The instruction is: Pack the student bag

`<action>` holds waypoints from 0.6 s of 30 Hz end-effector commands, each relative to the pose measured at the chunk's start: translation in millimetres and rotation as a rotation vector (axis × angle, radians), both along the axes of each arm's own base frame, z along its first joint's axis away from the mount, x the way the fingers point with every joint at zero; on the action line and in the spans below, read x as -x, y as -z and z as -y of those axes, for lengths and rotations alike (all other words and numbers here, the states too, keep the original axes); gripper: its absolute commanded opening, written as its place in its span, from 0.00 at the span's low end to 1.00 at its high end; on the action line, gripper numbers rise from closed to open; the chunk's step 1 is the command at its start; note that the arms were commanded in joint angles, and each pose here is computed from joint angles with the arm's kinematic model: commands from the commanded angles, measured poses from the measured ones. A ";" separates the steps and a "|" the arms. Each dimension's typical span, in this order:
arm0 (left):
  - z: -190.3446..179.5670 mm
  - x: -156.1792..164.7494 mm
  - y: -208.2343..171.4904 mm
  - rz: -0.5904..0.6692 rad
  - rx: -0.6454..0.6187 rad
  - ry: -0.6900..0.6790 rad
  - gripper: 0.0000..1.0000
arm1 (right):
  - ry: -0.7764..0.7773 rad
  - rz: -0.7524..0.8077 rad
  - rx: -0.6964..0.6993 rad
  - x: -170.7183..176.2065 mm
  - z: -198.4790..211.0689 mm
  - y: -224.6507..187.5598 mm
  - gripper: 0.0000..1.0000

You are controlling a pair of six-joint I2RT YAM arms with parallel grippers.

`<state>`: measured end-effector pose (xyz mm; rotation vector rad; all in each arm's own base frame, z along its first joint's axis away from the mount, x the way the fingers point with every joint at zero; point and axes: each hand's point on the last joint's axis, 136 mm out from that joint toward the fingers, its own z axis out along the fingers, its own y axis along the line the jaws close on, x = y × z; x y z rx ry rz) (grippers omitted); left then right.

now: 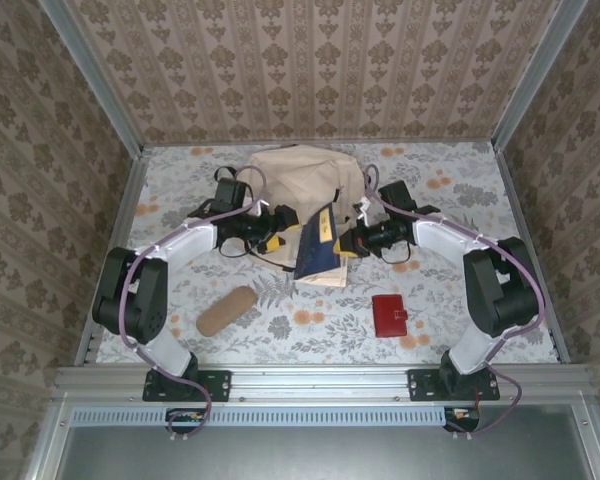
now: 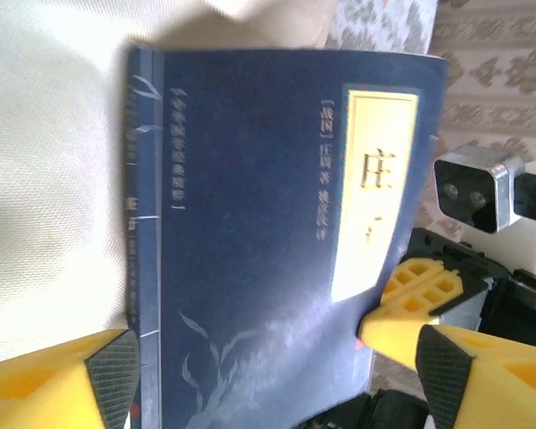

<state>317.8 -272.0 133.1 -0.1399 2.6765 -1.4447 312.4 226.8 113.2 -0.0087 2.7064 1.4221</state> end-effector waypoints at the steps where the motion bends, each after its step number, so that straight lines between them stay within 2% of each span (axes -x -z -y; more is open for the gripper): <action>1: 12.3 7.4 3.6 0.019 -0.028 0.072 0.80 | 0.075 -0.028 0.140 11.5 33.1 21.4 0.00; 6: 32.2 18.4 12.4 0.018 -0.048 0.134 0.77 | 0.108 -0.040 0.204 22.7 52.4 32.0 0.00; 11: 44.4 16.0 23.7 0.015 -0.063 0.158 0.76 | 0.119 -0.060 0.193 13.9 51.2 39.1 0.00; 18: 43.6 4.4 49.8 -0.001 -0.147 0.142 0.68 | 0.125 -0.070 0.198 3.4 50.8 47.2 0.00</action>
